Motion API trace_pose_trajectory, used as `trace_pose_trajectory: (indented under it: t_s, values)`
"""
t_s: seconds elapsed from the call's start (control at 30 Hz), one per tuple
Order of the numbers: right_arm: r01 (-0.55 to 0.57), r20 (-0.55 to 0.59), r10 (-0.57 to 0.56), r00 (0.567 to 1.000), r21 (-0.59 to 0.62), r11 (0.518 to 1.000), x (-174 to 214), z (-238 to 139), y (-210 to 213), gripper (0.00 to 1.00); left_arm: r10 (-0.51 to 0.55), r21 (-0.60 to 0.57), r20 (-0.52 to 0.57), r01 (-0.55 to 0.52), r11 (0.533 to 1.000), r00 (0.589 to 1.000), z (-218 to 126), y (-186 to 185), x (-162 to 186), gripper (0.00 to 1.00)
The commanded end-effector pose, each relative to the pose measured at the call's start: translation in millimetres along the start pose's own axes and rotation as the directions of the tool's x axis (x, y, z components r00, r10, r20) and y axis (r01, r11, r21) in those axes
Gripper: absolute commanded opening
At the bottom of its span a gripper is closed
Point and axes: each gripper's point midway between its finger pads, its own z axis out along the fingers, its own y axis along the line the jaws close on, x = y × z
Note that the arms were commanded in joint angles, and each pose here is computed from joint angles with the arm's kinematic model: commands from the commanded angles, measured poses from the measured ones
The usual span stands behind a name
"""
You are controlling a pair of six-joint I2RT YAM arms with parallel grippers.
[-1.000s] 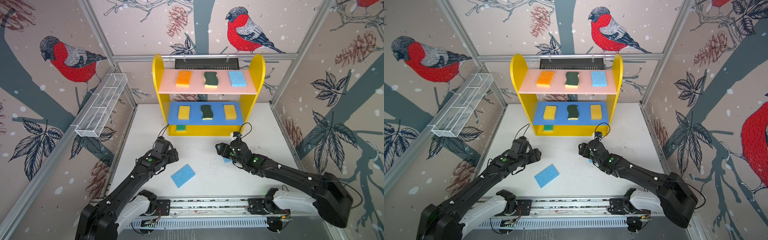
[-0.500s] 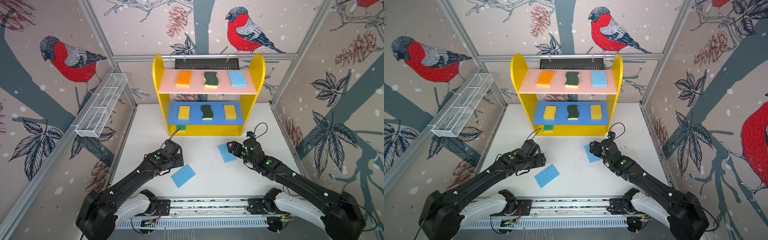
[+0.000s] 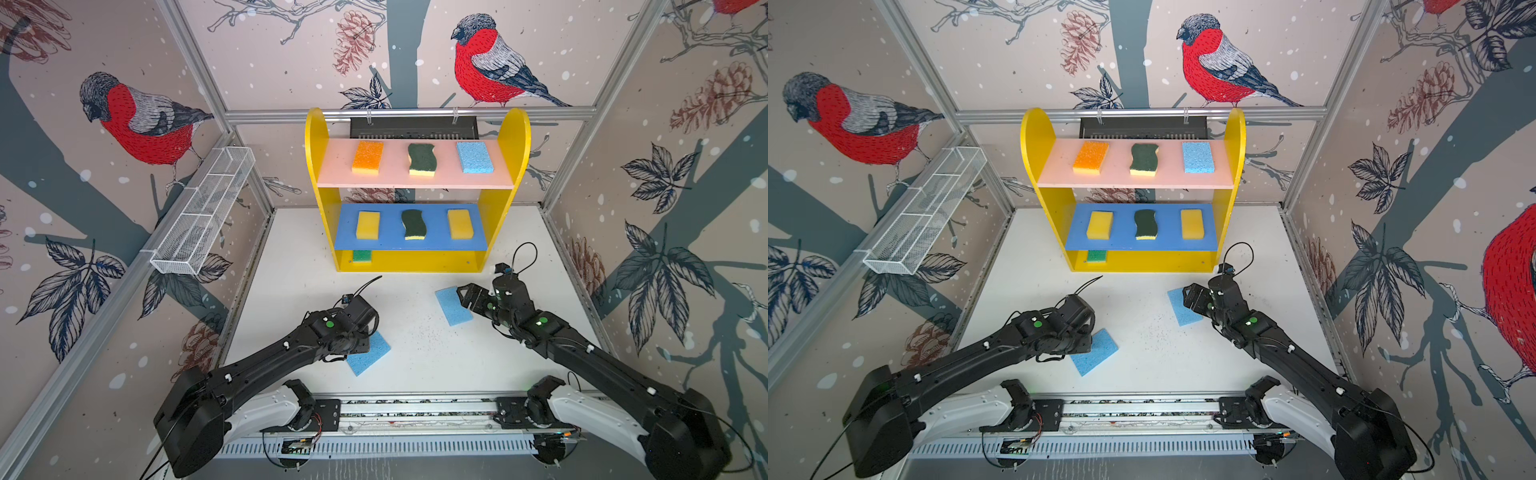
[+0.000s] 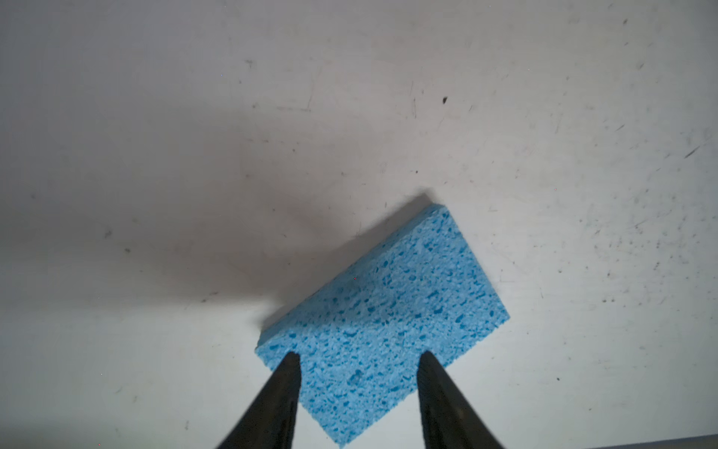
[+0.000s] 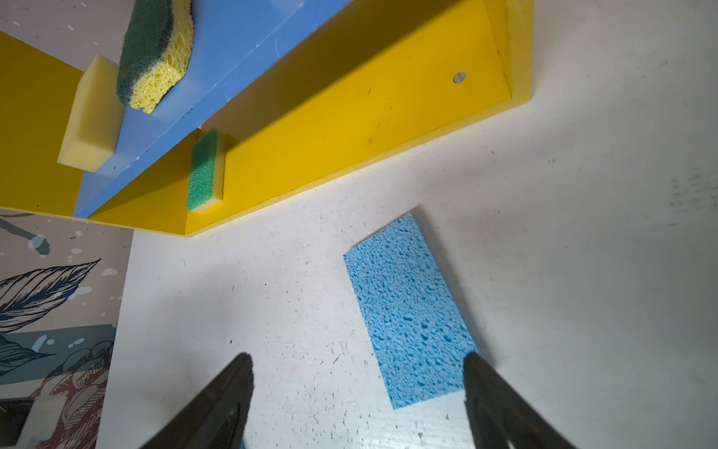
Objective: Place and organize the cleaning sponges onto the shelf
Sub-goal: 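Lower the open left gripper over the nearer blue cellulose sponge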
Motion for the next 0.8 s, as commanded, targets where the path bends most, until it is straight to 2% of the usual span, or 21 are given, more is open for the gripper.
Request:
trace_pose_trajectory:
  t_s: [0.0, 0.33, 0.77]
  values:
    - [0.011, -0.014, -0.011, 1.000, -0.017, 1.000, 3, -1, 2, 0.85, -0.008, 0.035, -0.017, 0.009, 0.999, 1.000, 6, -12, 5, 0.45]
    - [0.007, -0.015, -0.007, 1.000, -0.012, 1.000, 5, -4, -2, 0.85, 0.028, 0.060, -0.050, -0.025, 0.998, 0.998, 27, -30, 11, 0.35]
    - [0.002, -0.025, -0.002, 1.000, 0.002, 1.000, 7, -1, -9, 0.85, 0.049, 0.097, -0.025, -0.046, 0.994, 0.998, 39, -60, -8, 0.35]
